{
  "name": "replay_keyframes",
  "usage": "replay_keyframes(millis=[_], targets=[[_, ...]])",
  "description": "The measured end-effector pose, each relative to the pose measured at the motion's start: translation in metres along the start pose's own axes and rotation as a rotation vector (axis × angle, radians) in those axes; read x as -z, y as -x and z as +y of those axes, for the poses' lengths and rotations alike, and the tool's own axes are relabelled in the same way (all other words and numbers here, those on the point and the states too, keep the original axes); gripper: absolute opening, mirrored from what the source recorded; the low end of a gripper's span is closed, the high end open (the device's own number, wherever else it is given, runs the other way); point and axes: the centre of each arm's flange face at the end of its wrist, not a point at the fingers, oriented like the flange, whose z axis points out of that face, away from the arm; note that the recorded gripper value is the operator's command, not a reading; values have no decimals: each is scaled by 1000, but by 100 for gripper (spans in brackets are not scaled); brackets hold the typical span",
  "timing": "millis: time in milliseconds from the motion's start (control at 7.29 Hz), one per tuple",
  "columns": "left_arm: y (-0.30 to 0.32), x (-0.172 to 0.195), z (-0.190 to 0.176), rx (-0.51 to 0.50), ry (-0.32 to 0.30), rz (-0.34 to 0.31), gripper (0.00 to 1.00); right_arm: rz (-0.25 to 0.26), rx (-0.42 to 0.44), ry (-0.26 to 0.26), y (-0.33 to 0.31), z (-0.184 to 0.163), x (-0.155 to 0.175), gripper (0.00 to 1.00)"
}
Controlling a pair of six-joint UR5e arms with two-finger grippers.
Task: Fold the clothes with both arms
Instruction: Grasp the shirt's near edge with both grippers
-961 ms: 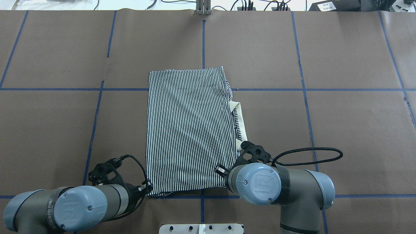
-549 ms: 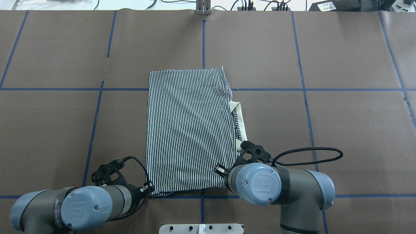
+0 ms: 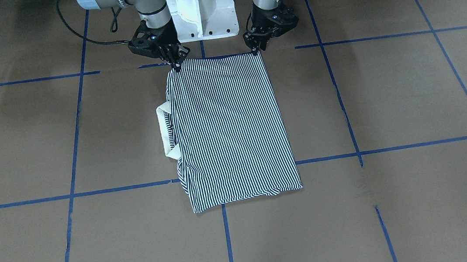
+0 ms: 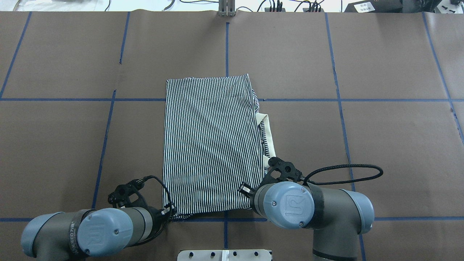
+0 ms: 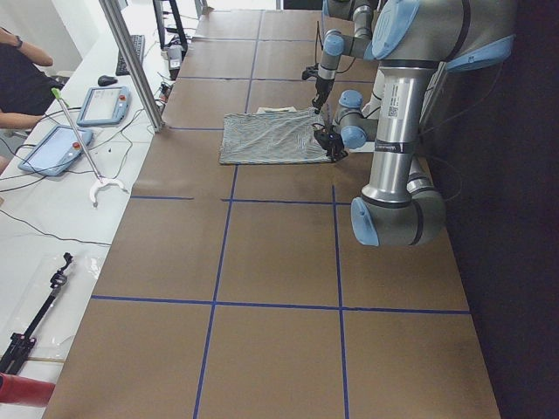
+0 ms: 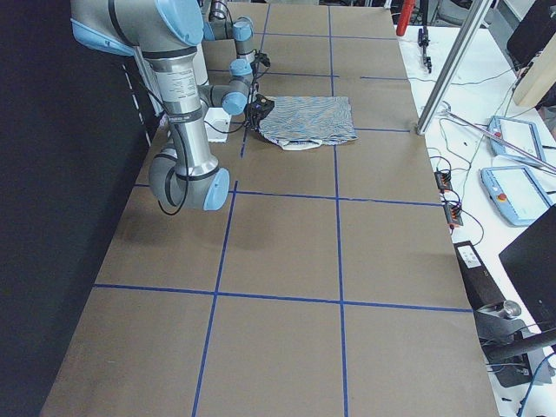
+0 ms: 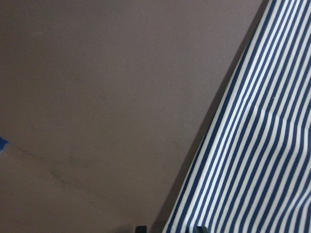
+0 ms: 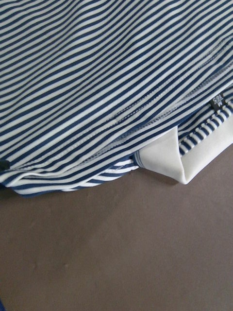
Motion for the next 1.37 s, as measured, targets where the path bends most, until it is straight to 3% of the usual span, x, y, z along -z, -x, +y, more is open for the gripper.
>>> replay_keyframes(millis=[275,961,1373], targets=[[0,-3,1,-1,-1,-4,0,1,0,1,0,0,0,0],[-12,9,5,-9,11,21,0,-1,0,2,-1,0,1,0],[-32,59,16,-26,16,36,0,-15,7,14,-14,4,46,0]])
